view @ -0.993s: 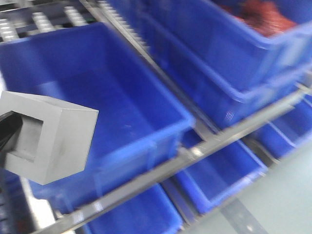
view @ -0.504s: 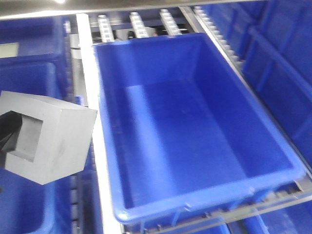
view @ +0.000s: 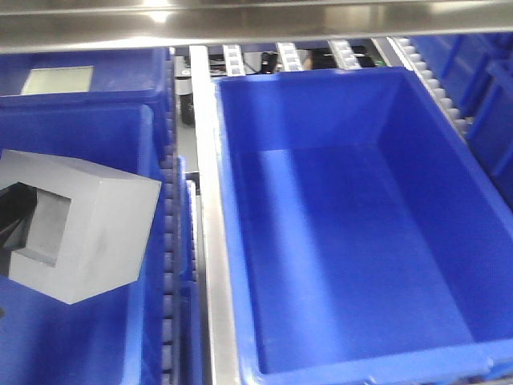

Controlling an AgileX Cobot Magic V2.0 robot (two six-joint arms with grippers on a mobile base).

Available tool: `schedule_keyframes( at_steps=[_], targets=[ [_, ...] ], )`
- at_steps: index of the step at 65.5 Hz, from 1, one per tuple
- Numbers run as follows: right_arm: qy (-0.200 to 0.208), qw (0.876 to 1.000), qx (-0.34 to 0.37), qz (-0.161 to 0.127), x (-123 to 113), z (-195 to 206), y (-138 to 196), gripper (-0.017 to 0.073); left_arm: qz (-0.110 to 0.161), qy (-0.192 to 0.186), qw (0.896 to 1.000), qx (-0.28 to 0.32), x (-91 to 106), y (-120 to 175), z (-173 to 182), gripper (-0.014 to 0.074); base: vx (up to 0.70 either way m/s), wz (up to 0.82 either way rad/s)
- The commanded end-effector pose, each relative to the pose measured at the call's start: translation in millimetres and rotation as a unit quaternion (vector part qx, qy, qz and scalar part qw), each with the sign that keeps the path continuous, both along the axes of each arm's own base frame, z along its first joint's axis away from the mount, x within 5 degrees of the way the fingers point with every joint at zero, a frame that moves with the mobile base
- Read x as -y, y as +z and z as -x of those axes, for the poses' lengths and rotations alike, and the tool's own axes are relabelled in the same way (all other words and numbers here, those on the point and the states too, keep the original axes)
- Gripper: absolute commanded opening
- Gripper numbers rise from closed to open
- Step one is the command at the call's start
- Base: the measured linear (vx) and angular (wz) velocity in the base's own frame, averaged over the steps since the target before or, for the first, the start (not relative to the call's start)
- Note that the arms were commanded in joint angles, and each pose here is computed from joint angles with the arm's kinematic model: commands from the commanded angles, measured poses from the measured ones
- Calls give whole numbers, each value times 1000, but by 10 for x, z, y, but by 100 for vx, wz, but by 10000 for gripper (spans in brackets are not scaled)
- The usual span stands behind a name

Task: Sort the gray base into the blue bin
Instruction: 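Turn and approach the rack of empty blue bins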

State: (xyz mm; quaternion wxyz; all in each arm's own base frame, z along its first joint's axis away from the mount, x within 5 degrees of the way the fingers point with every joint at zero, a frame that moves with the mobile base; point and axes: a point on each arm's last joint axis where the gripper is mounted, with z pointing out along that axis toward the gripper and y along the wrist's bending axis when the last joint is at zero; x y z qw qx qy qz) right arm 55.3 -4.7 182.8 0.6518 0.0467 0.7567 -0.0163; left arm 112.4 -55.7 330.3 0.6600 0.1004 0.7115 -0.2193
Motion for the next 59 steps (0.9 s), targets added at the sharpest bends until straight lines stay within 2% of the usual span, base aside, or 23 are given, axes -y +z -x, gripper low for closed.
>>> schedule_keyframes(
  at_steps=[1,37,59],
  targets=[
    [-1,999,39,9,3,-5,79,-5,41,3,997,62,-15,213,16,-6,5,20],
    [-1,999,39,9,3,-5,79,-5,41,3,997,62,-15,213,16,-6,3,18],
    [-1,999,39,9,3,-5,79,-5,41,3,997,62,-15,213,16,-6,0,3]
  ],
)
